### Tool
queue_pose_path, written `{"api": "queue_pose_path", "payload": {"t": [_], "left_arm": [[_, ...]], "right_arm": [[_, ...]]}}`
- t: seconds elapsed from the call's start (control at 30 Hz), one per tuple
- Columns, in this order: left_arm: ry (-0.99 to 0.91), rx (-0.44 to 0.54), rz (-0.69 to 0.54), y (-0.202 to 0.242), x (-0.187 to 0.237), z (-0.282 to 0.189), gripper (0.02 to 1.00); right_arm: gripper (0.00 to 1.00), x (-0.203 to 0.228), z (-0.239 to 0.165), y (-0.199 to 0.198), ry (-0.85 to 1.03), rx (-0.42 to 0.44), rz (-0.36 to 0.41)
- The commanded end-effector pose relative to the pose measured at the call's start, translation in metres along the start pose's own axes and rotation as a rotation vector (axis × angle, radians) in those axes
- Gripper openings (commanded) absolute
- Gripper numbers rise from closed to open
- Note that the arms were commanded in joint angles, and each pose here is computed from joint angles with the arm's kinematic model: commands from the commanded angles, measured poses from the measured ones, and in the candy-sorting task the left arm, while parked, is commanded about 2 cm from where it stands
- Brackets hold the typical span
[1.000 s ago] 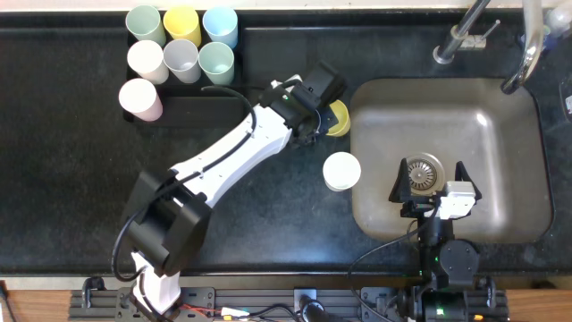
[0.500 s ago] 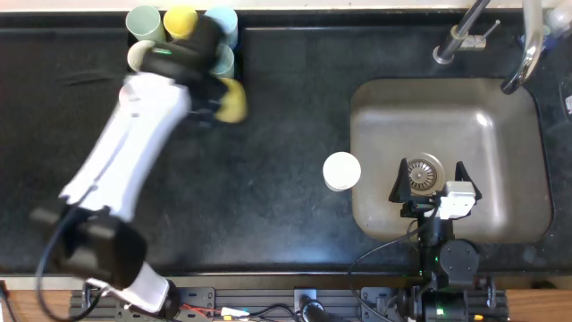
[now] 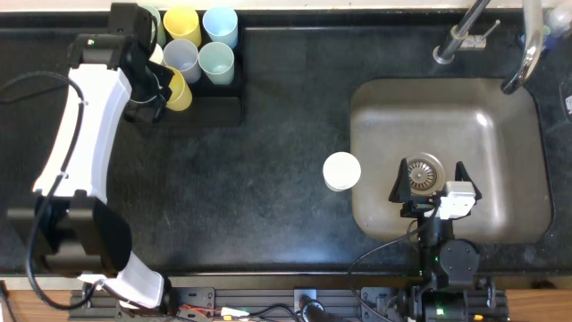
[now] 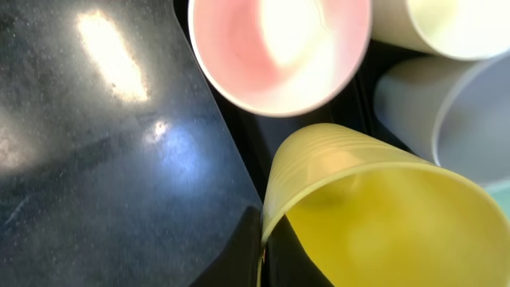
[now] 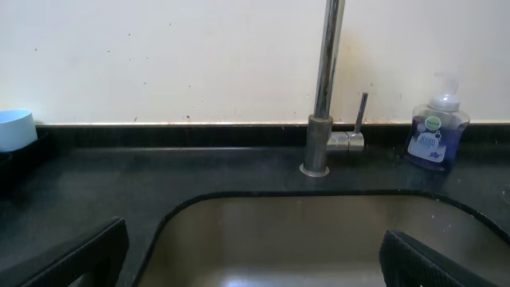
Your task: Store Cups
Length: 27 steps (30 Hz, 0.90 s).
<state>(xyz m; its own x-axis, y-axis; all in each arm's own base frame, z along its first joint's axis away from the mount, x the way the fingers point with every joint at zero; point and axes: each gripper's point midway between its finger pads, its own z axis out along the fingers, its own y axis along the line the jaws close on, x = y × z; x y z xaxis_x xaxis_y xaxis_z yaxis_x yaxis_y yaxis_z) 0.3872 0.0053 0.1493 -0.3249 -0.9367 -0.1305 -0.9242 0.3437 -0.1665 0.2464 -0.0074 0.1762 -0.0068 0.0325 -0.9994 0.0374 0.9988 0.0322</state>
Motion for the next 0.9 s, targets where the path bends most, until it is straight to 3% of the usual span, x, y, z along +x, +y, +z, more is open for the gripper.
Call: {"api": "queue_pose_path", "payload": {"t": [0.03, 0.9], "left_arm": [[0.016, -0.017, -0.023, -0.003, -0.004, 0.013, 0.036], [0.017, -0.082, 0.001, -0.012, 0.001, 0.064, 0.036]], "right_arm": [[0.998, 0.004, 0.0, -0.001, 0.001, 0.002, -0.003], [0.998, 0.004, 0.0, -0.001, 0.001, 0.002, -0.003]]}}
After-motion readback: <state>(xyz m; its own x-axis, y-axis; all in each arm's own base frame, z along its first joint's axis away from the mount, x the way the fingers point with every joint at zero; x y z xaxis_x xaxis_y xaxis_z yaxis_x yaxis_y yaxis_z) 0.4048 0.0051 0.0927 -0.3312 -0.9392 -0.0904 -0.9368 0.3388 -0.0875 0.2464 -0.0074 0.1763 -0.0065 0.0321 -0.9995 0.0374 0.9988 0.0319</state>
